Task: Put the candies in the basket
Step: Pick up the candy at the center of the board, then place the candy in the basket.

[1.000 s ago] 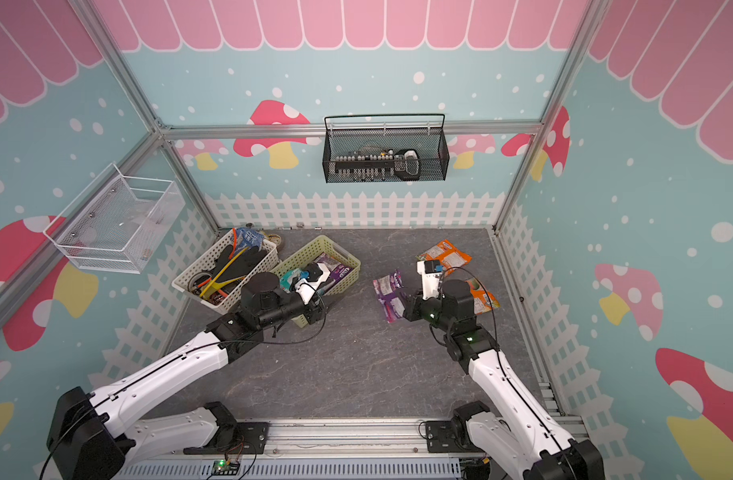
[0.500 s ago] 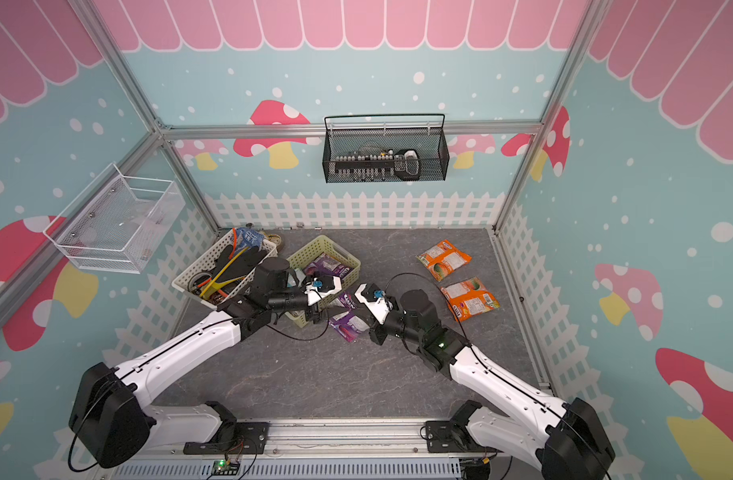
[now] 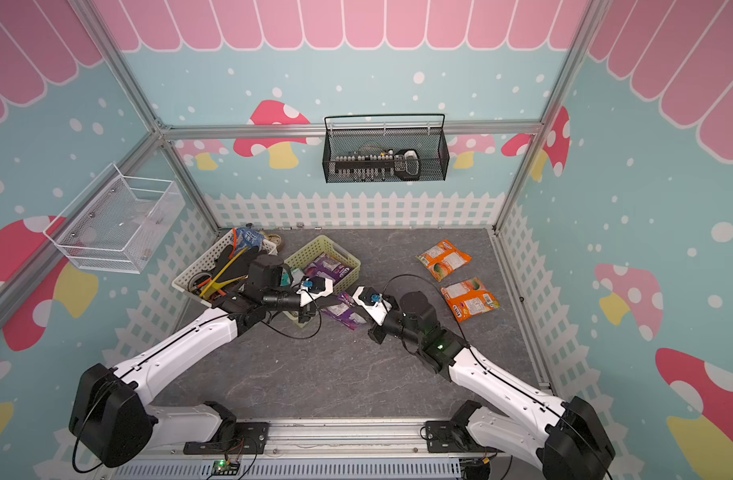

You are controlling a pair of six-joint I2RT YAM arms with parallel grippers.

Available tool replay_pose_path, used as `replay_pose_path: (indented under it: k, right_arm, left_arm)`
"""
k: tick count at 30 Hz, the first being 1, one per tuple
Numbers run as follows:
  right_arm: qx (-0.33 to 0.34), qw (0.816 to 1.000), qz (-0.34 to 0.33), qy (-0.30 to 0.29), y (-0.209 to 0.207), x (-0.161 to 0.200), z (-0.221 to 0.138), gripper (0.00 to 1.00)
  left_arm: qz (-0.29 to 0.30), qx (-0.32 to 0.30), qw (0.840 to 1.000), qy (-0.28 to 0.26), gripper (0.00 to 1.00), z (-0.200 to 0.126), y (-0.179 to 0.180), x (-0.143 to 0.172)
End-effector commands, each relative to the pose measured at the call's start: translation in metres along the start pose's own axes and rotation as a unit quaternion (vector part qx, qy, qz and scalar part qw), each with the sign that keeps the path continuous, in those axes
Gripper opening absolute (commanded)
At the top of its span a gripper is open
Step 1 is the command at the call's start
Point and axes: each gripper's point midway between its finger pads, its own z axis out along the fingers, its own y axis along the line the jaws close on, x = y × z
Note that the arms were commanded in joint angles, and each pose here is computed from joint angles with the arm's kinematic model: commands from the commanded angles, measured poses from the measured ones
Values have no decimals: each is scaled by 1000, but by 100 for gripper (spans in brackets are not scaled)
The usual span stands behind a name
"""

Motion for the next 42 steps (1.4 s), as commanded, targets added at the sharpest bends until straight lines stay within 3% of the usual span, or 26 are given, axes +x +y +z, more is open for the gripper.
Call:
replay_pose_path:
  k: [1,7,14,16,17,18,19,24,27,30,32,33,35,39,42]
  right_arm:
    - [9,999,-7,-30,-1,-12,-1,0]
    - [23,999,31,-22,-7,-6,3,3]
    - [124,983,128,-39,-40,-10,-12,52]
    - [151,974,162,-53,-49,-14,-24,66]
    - [162,968,181,-60,-52,-15,-30,79]
    - [175,962,200,-67,-55,-16,-36,96]
    - [184,957,214,-73,-57,-17,-41,99]
    - [197,946,242,-87,-61,-23,-55,98]
    - [201,943,250,-85,-62,-22,-57,99]
    - [210,938,265,-74,-63,-16,-58,98]
    - [214,935,274,-68,-64,-12,-57,99]
    - [212,935,278,-66,-63,-10,-56,99]
    - [206,935,282,-63,-61,-9,-54,98]
    - [199,935,289,-57,-59,-6,-51,99]
    - [208,933,289,-44,-61,0,-50,99]
  left_arm:
    - [4,-4,1000,-13,0,-9,1,-11]
    - [-14,-38,999,-14,0,-14,17,-19]
    - [-80,-119,990,-14,0,-25,48,-25]
    - [-133,-160,978,-18,0,-31,63,-27]
    - [-158,-186,970,-18,0,-35,72,-26]
    - [-185,-216,959,-19,0,-40,84,-26]
    - [-212,-252,944,-17,0,-46,97,-24]
    - [-368,-391,842,-55,0,-84,146,-15]
    - [-426,-428,791,-94,0,-97,162,-18]
    - [-490,-471,722,-132,0,-110,176,-10]
    - [-523,-475,691,-153,0,-111,182,-7]
    - [-542,-496,657,-168,0,-124,191,4]
    - [-582,-489,622,-187,0,-123,200,15]
    - [-618,-451,618,-183,0,-96,216,22]
    - [-644,-453,588,-183,0,-85,224,41]
